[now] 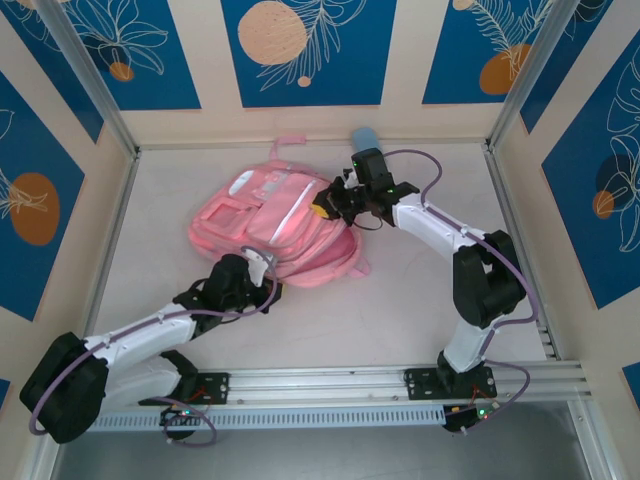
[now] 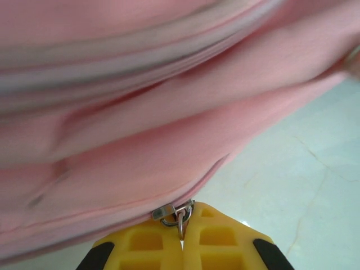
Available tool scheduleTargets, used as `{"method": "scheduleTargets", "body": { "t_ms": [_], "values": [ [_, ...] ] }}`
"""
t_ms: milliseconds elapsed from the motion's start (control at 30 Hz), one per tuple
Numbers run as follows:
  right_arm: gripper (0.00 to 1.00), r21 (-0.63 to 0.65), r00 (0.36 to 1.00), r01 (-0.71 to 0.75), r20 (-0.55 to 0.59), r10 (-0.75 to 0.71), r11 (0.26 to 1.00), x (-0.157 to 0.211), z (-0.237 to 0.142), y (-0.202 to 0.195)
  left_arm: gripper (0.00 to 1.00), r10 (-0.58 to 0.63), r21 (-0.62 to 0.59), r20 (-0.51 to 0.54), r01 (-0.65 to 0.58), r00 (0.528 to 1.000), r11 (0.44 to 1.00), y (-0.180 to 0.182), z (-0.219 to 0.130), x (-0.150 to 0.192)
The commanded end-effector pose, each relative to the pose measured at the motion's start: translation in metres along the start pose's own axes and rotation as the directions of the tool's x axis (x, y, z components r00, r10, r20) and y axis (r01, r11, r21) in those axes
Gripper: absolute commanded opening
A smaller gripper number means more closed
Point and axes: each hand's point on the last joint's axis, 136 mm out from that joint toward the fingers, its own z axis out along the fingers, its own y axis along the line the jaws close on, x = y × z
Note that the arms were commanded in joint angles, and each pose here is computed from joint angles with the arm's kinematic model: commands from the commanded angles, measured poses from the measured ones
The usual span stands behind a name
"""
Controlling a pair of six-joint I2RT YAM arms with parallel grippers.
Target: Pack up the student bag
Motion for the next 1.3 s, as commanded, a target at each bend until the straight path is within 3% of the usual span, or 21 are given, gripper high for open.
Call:
{"method": "scheduleTargets", "body": {
  "t_ms": [0,167,433,467,667,800,900,1133,1267],
  "values": [
    [0.0,-0.051,0.999,0.032,0.035,-0.03,0.998,-0.004,0.008,0.017,0.0,0.043,0.137,0.102,-0.057,0.994,0.989,-0.047,0.0,-0.04],
    [0.0,-0.035,1.0,0.015,0.025,-0.014,0.999,0.001,0.012,0.007,0.0,0.063,0.184,0.119,-0.084,0.991,0.979,-0.071,0.012,-0.051],
    [0.0,-0.017,0.999,0.009,0.037,-0.008,1.0,-0.002,0.005,-0.004,0.0,0.029,0.18,0.085,-0.044,0.996,0.983,-0.074,0.023,-0.054],
    [0.0,-0.013,0.999,0.008,0.041,-0.007,1.0,-0.002,0.003,-0.006,0.03,0.022,0.169,0.076,-0.035,0.997,0.985,-0.072,0.023,-0.054],
    [0.0,0.012,0.999,0.015,0.052,-0.016,1.0,-0.006,-0.004,-0.016,0.46,-0.05,0.07,-0.004,0.051,0.999,0.996,-0.057,0.02,-0.046],
    [0.0,0.044,0.998,0.026,0.047,-0.028,0.999,-0.006,-0.005,-0.027,0.64,-0.09,0.031,-0.031,0.091,0.995,0.995,-0.052,0.011,-0.044],
    [0.0,0.067,0.998,0.028,0.049,-0.031,0.997,-0.007,-0.007,-0.036,0.72,-0.103,0.005,-0.038,0.103,0.994,0.995,-0.049,0.002,-0.045],
    [0.01,0.134,0.996,0.065,0.054,-0.073,0.989,-0.008,-0.014,-0.053,0.81,-0.128,-0.075,-0.008,0.127,0.992,0.989,-0.035,-0.023,-0.058],
    [0.21,0.203,0.987,0.132,0.064,-0.148,0.97,-0.006,-0.027,-0.063,0.84,-0.096,-0.183,-0.018,0.091,0.995,0.979,-0.017,-0.037,-0.065]
  ]
}}
